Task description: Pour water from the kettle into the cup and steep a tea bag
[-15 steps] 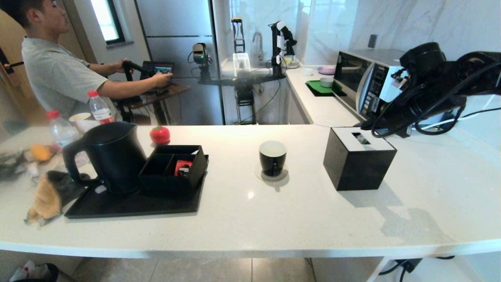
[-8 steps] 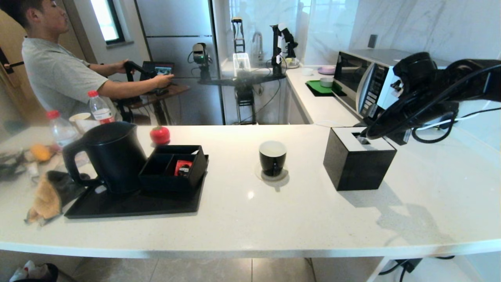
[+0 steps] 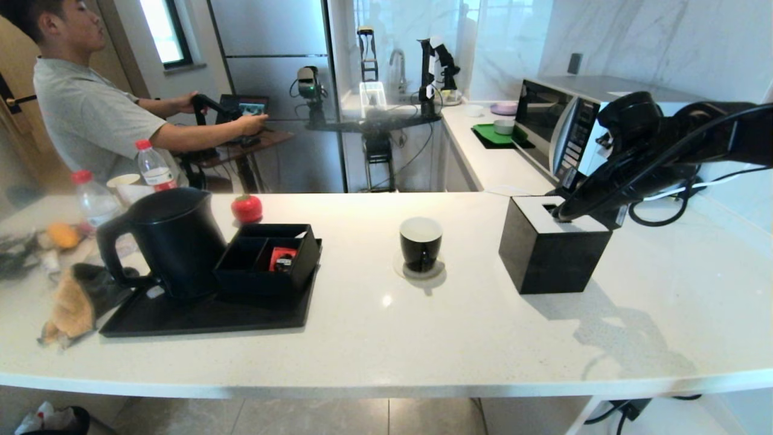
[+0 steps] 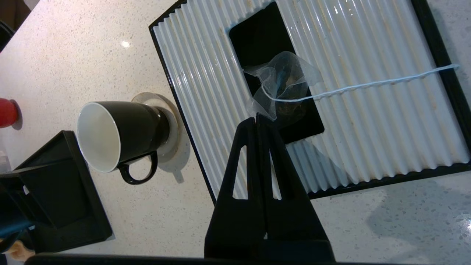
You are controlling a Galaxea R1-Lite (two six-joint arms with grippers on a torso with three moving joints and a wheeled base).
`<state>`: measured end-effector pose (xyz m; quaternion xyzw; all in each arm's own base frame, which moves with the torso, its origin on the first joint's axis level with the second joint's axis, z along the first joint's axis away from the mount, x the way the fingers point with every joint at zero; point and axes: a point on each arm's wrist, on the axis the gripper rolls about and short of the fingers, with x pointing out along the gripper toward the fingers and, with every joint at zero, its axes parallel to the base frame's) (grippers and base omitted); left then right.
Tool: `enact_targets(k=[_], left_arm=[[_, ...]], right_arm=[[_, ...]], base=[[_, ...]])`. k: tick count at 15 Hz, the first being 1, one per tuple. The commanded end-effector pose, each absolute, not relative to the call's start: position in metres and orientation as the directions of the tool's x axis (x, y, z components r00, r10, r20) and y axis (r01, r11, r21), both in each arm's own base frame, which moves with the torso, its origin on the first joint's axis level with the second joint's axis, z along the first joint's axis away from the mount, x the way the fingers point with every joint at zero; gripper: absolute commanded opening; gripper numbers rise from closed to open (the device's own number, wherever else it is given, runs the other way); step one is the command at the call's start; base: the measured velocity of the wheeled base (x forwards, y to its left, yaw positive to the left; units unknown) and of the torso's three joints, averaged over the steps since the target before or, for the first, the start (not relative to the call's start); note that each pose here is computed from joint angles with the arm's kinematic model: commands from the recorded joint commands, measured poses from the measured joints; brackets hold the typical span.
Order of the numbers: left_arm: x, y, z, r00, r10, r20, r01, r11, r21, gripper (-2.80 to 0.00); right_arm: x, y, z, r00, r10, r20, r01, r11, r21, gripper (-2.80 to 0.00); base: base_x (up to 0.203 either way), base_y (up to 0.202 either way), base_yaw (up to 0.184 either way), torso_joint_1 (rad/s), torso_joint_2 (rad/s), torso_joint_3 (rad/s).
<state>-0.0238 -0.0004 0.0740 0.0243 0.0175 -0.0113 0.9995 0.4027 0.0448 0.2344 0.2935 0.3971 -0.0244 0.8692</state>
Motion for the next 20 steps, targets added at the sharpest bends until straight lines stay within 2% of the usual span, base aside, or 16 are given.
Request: enact_targets(k=[1,13,20], left_arm=[[-0.024,0.000,0.074,0.999,-0.021,-0.035,0.023,0.999,0.048,-2.80],[-0.024,0.000,0.074,0.999,-0.021,-0.036,0.023,0.999,0.048,-2.80],[-0.024,0.000,0.074,0.999,-0.021,-0.036,0.023,0.999,0.048,-2.80]], right_arm=[[0.403,0.045,0.233,0.678,0.191,-0.710,0.281,0.825,0.491,-2.80],[0.412,0.039,0.222,0.671,0.172,-0.721,0.304,0.823,0.480,-2.80],[0.419,0.029,0.228,0.725,0.158,-0.671,0.291,0.813,0.505,-2.80]], base=[[0.000,0.000,0.000,0.000,0.00,0.000],[0.000,0.000,0.000,0.000,0.00,0.000],[0.000,0.000,0.000,0.000,0.00,0.000]])
